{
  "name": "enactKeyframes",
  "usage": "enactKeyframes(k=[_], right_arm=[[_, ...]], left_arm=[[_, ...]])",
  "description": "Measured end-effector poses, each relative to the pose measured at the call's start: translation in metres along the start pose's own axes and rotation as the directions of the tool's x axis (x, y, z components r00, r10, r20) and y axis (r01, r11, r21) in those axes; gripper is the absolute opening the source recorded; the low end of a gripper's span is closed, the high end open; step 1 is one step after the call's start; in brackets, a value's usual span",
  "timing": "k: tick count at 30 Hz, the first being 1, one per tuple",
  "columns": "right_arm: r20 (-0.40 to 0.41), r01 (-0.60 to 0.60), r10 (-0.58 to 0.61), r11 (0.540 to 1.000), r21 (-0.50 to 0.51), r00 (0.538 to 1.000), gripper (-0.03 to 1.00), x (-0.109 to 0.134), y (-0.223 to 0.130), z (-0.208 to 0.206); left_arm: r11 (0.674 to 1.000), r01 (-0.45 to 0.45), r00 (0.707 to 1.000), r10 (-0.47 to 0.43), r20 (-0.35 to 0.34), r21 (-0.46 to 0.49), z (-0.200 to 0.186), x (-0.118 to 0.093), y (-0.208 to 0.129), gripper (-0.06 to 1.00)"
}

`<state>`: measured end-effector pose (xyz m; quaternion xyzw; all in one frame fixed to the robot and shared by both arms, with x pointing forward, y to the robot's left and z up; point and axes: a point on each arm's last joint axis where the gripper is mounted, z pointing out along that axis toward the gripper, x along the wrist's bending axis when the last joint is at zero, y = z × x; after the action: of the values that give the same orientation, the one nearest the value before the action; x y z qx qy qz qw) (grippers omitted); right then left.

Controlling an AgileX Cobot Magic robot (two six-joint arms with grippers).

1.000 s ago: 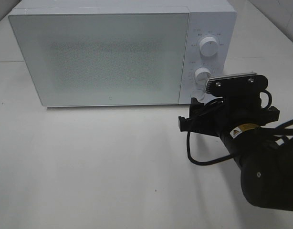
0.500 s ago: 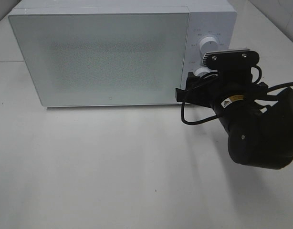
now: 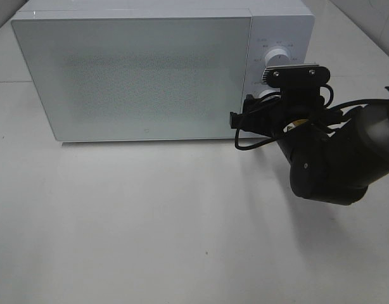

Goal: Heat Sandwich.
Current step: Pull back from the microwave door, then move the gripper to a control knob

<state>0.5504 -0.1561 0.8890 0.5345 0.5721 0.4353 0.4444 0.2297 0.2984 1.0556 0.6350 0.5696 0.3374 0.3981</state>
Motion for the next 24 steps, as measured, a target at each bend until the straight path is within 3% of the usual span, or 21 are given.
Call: enactKeyframes(k=[15,20,24], right_arm=[[-0.003,-0.005,0.006,1.0,0.024,1.0,0.74,0.0037,-0.0078,0.0068],[0.004,-0.01,0.01,1.0,-0.001,1.0,0.62,0.003,-0.0055,0.0068],[0.017,-0.015,0.015,1.0,-0.023,1.0,0.43,0.0019,-0.0035,0.0068]], left_arm=[[1.0,0.0,1.0,0.0,0.0,0.0,0.0,0.0,0.0,0.97],[1.0,0.0,1.0,0.0,0.0,0.0,0.0,0.0,0.0,0.97],[1.0,0.0,1.0,0.0,0.0,0.0,0.0,0.0,0.0,0.97]])
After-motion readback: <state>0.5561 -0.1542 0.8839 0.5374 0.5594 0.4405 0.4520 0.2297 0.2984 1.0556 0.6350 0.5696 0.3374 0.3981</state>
